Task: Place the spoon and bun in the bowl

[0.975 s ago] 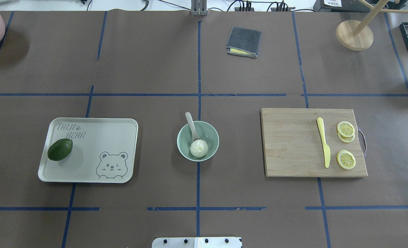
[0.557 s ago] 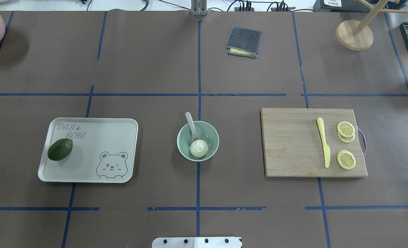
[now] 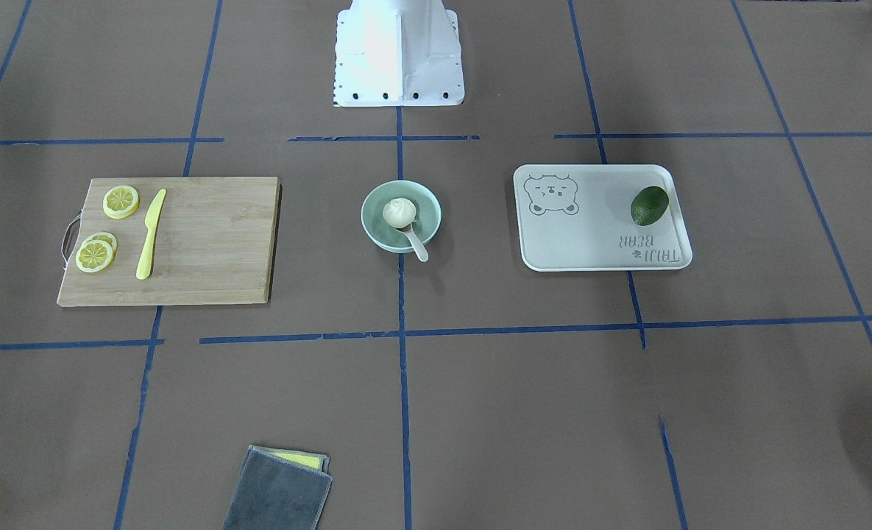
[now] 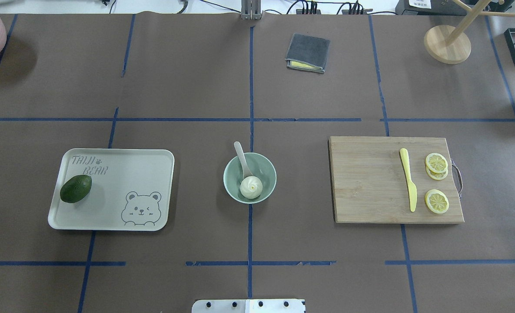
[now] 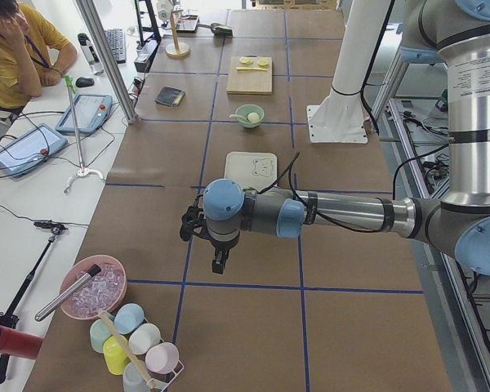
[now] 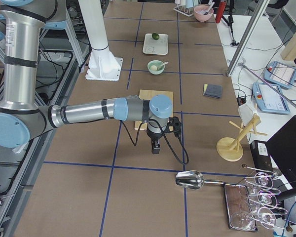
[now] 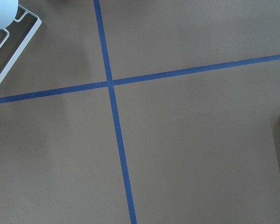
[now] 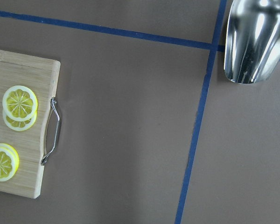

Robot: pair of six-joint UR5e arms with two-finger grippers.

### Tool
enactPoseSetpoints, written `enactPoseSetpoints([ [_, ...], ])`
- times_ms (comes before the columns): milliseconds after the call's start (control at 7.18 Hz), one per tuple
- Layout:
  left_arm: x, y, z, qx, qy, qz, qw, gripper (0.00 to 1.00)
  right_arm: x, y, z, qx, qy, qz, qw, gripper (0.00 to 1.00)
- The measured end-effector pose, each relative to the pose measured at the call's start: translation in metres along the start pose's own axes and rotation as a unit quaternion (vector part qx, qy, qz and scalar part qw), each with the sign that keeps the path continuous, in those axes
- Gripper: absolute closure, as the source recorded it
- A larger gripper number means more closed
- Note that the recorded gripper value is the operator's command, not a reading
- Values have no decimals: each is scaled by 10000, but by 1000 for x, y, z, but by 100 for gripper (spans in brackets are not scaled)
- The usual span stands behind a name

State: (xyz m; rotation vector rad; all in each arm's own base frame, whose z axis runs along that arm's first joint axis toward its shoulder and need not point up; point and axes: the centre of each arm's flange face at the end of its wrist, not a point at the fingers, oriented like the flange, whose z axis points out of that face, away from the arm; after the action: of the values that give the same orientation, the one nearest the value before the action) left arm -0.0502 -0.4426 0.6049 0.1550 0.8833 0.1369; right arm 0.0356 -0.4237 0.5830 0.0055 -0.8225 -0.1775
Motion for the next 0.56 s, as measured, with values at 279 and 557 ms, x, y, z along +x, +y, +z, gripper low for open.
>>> enactPoseSetpoints([
  [279,-1,-3,-3,18,-229,53,9997,0,5,5,5,-43,-17,43,10000,0],
  [557,-5,-7,-6,35,-580,106,9983,0,7,9,8,-73,-43,85,9999,0],
])
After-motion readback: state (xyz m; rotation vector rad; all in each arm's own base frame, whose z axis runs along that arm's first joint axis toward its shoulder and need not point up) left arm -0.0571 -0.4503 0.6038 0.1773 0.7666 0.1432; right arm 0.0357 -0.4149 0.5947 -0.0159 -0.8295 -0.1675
